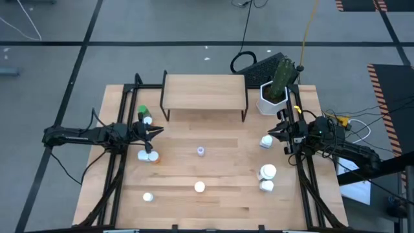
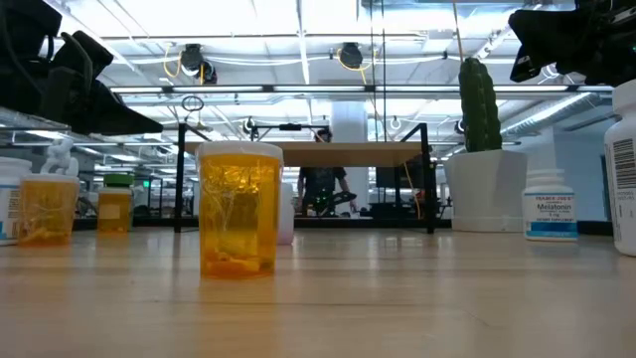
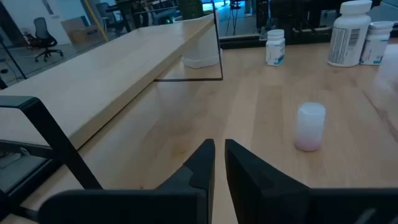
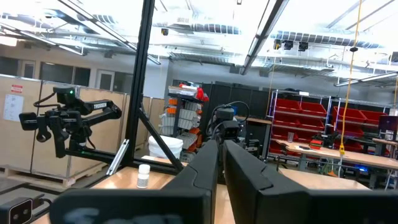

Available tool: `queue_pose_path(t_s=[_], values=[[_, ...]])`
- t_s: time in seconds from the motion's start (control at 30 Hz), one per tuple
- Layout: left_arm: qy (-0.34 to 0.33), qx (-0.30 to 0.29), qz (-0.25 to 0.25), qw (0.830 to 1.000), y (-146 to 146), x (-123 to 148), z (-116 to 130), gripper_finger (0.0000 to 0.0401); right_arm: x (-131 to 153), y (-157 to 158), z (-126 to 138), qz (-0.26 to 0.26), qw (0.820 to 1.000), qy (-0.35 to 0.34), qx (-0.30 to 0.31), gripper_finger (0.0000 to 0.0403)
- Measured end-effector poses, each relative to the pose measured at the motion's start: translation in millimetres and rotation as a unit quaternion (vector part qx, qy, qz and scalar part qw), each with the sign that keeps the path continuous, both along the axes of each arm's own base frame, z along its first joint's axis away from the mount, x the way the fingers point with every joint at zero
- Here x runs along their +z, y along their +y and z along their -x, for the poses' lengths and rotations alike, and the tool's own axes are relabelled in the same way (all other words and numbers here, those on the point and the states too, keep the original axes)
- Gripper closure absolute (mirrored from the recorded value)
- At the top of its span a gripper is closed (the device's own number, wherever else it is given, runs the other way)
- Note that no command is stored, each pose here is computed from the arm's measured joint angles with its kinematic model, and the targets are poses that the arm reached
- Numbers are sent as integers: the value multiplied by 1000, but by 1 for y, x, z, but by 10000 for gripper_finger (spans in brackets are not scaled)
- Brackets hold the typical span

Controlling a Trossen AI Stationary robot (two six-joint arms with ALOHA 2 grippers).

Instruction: Pick and place medicine bottles onto shelf by color

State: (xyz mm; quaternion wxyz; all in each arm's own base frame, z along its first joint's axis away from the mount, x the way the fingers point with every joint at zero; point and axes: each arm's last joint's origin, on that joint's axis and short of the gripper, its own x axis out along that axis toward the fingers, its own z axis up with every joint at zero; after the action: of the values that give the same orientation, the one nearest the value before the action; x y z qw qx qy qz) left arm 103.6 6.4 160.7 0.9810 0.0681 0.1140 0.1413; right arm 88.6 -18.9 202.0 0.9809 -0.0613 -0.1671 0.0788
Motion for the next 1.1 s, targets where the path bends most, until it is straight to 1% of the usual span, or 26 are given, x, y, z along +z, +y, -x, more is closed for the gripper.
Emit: queue_pose_path(t_s=[0.97, 1.0, 1.1], values=[[0, 0, 0, 1000, 0, 0, 0, 361, 0, 0, 0, 0, 1000, 0, 0, 383], [3, -1, -8, 1000, 0, 0, 0, 361, 0, 0, 0, 0, 1000, 0, 0, 383], [23, -16, -74, 997, 0, 0, 0, 361, 0, 0, 0, 0, 1000, 0, 0, 383]])
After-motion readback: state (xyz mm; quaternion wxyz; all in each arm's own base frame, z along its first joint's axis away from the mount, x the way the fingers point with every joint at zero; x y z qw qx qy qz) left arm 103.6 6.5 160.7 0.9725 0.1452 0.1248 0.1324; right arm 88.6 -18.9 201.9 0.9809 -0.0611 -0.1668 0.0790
